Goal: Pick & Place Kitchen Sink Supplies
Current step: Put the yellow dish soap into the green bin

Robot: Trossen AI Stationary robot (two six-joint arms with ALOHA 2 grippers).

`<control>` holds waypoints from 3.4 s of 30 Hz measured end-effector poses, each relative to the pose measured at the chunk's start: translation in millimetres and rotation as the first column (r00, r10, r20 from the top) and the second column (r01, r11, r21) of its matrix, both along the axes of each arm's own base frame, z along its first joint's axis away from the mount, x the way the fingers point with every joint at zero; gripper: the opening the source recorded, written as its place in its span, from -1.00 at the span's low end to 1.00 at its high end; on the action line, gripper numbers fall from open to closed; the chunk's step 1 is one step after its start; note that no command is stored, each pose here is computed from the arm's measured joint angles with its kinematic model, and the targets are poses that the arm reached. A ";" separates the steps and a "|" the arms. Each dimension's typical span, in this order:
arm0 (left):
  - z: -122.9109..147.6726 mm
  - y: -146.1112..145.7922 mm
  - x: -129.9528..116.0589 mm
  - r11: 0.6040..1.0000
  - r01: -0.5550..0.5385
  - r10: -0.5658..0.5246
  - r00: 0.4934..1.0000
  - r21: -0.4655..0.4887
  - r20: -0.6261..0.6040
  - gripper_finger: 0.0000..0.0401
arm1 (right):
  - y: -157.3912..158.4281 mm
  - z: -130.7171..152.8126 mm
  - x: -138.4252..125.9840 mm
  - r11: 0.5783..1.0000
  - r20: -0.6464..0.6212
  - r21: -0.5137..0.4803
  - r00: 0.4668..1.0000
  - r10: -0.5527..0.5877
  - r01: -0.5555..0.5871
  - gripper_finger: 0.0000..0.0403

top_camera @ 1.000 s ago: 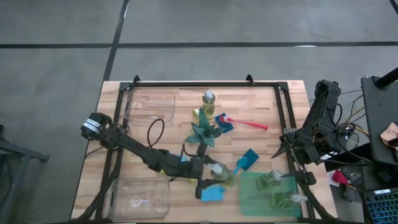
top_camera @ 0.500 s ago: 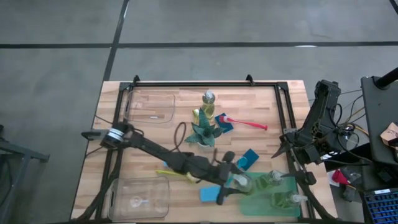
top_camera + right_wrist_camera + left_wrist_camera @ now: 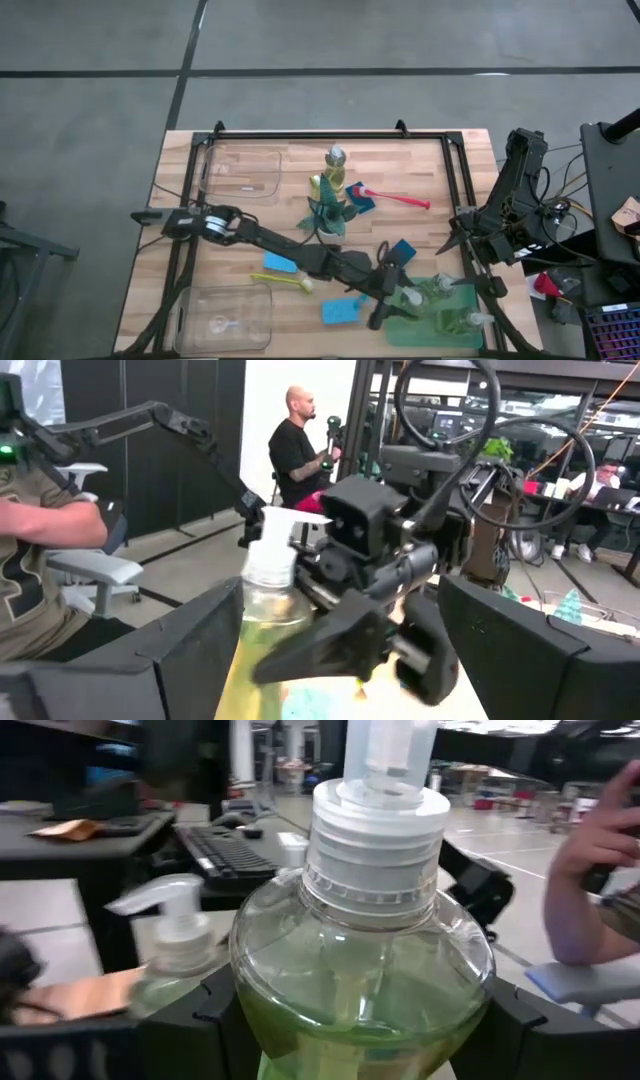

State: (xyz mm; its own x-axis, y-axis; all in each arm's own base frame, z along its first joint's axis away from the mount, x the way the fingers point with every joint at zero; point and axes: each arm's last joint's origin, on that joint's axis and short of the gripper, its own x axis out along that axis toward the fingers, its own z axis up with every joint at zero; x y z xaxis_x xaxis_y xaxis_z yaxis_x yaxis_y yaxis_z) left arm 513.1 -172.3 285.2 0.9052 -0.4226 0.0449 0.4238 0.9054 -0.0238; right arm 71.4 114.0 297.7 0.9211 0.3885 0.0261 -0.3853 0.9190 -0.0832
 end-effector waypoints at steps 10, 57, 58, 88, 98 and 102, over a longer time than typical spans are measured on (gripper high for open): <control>-12.9 -5.7 18.5 0.995 0.102 -0.102 0.995 0.009 0.014 0.16 | 0.0 0.2 0.0 1.000 0.000 0.004 1.000 0.000 0.000 0.62; -53.7 -1.7 35.7 0.997 0.070 -0.066 0.992 0.029 -0.109 0.18 | 0.4 -2.4 0.2 1.000 -0.004 -0.004 1.000 0.000 0.000 0.62; -53.7 -1.7 35.7 0.997 0.070 -0.066 0.992 0.029 -0.110 0.20 | 0.4 -2.4 0.1 1.000 -0.004 -0.003 1.000 0.000 0.000 0.62; 16.2 14.7 -5.8 0.969 0.094 -0.022 0.954 0.228 -0.298 0.66 | 0.5 -4.8 0.2 1.000 -0.023 0.001 1.000 0.001 -0.001 0.62; 60.9 39.9 -47.3 0.891 -0.069 0.260 0.887 0.448 -0.381 0.66 | 0.5 -4.8 0.2 1.000 -0.023 0.002 1.000 0.002 -0.001 0.62; 77.6 54.8 -67.7 0.817 -0.188 0.432 0.825 0.545 -0.363 0.65 | 0.4 -4.7 0.2 1.000 -0.023 0.003 1.000 0.001 -0.001 0.62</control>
State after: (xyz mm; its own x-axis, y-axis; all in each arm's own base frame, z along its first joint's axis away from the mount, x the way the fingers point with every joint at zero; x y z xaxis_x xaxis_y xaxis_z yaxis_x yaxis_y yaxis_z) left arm 445.5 -117.5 362.9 0.8506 0.0290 -0.5250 0.1665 0.9322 0.3214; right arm 71.6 114.4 293.0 0.9210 0.3895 0.0065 -0.3881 0.9188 -0.0718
